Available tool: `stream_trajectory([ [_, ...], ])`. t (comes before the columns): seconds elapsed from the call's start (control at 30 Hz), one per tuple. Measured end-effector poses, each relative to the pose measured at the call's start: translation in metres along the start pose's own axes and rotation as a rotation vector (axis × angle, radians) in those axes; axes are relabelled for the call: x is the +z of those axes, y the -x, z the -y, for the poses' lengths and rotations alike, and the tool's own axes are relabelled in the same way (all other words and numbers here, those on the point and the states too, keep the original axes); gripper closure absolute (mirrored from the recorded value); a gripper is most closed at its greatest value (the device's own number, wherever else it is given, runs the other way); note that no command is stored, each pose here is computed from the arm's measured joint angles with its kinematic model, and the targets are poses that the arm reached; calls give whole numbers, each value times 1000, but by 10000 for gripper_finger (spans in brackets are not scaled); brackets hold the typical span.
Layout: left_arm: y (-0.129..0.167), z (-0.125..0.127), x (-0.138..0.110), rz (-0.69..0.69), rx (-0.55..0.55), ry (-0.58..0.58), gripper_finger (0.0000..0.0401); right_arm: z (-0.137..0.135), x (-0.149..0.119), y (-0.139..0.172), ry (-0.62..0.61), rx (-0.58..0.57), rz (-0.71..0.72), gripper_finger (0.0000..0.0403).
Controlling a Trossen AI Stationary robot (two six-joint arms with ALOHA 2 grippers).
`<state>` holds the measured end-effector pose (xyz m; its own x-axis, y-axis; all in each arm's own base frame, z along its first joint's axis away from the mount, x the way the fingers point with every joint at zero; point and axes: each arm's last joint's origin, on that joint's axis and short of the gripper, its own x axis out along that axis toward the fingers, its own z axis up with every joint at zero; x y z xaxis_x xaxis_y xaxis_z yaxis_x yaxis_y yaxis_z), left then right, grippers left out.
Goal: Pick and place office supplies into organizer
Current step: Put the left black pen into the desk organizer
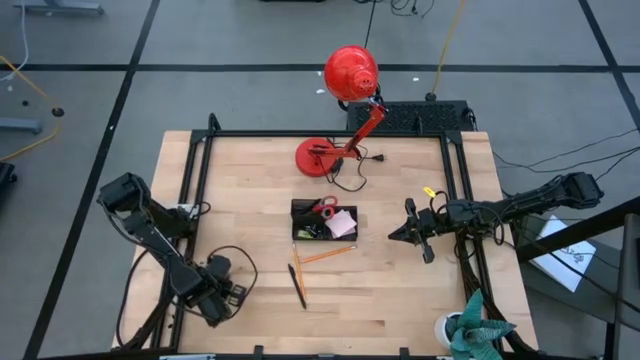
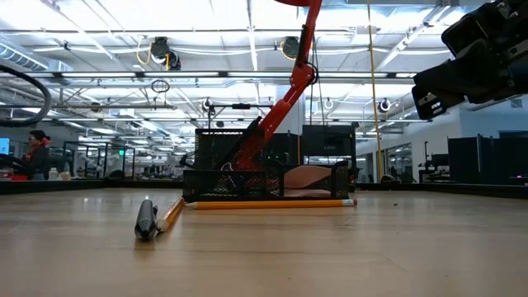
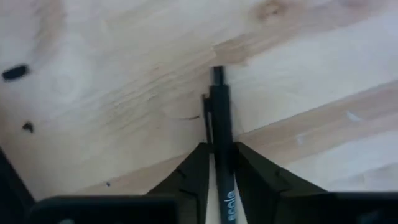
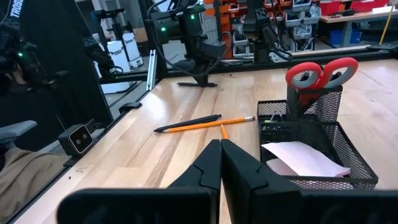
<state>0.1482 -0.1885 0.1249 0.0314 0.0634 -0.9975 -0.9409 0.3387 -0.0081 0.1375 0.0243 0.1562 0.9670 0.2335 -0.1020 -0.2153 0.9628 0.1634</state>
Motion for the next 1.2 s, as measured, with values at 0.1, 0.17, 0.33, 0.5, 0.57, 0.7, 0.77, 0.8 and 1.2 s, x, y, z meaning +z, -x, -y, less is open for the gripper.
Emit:
stream_trajectory([
  [0.1,0,1,0,36,-25,-61,345,0,0,0,0,-1,0,399],
  [0.17,1,3,0,79,-57,-88,356,0,0,0,0,-2,0,399],
  [0.33,1,14,5,338,-225,-170,372,0,0,0,0,-3,0,399],
  [0.5,7,26,11,588,-379,-261,374,0,0,0,0,-3,1,399],
  [0.57,9,31,15,680,-406,-309,374,0,0,0,1,-3,1,399],
  [0.7,16,48,25,884,-448,-382,375,0,0,0,1,-3,2,399],
  [0.77,20,60,32,988,-451,-427,375,0,1,0,1,-3,8,399],
  [0.8,23,66,37,1037,-439,-459,375,0,1,0,1,-3,10,399],
  [1.2,107,115,126,1464,-380,-750,375,0,1,0,1,-2,11,399],
])
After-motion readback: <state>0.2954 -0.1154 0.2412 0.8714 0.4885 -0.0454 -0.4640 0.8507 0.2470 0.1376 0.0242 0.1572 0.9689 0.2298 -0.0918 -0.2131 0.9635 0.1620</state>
